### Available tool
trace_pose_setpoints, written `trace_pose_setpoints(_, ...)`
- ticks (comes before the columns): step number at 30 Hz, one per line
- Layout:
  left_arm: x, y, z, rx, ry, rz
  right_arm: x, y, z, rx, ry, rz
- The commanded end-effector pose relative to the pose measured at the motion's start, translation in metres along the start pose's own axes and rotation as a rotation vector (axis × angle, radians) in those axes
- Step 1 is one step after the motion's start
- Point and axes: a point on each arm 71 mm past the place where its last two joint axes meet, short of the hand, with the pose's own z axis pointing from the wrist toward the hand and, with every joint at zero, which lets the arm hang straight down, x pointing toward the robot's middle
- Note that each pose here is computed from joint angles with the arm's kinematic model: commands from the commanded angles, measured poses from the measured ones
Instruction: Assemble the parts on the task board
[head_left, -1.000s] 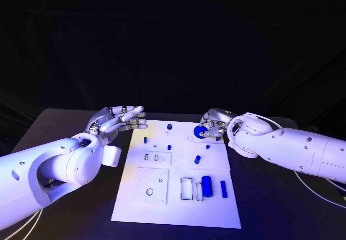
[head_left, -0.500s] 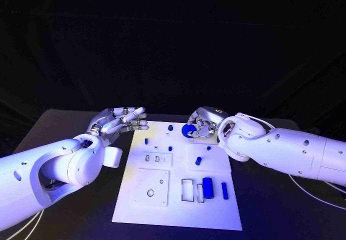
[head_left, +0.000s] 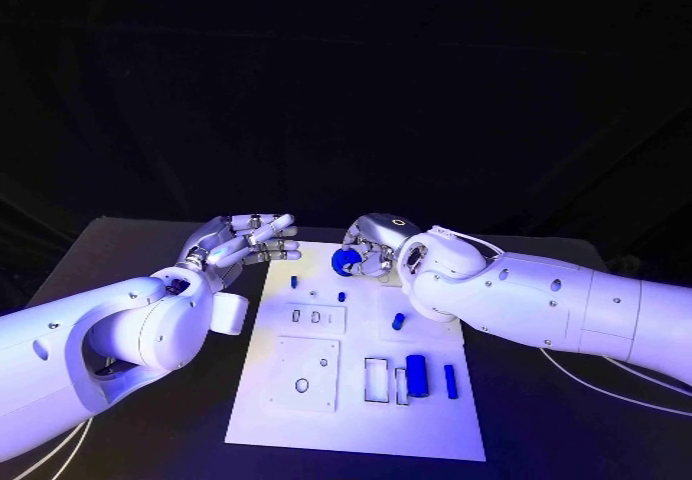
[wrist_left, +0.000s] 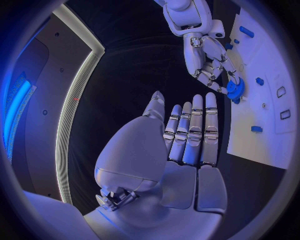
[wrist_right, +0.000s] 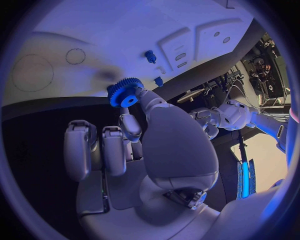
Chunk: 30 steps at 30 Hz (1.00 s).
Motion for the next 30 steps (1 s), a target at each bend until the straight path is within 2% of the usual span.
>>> trace_pose_setpoints(1, 0.0035, -0.0011, 0.0007, 0.006, 0.021, -0.009, 0.005, 0.002, 0.004, 0.017, 0.001, -0.037)
trace_pose_setpoints(14, 0.0049, -0.001, 0.0014, 0.005, 0.024, -0.009, 0.015, 0.014, 0.01, -0.005, 0.025, -0.035)
trace_pose_setpoints(30, 0.0053, -0.0012, 0.0015, 0.004, 0.025, -0.01, 0.02, 0.012, 0.015, 0.01, 0.046, -0.043)
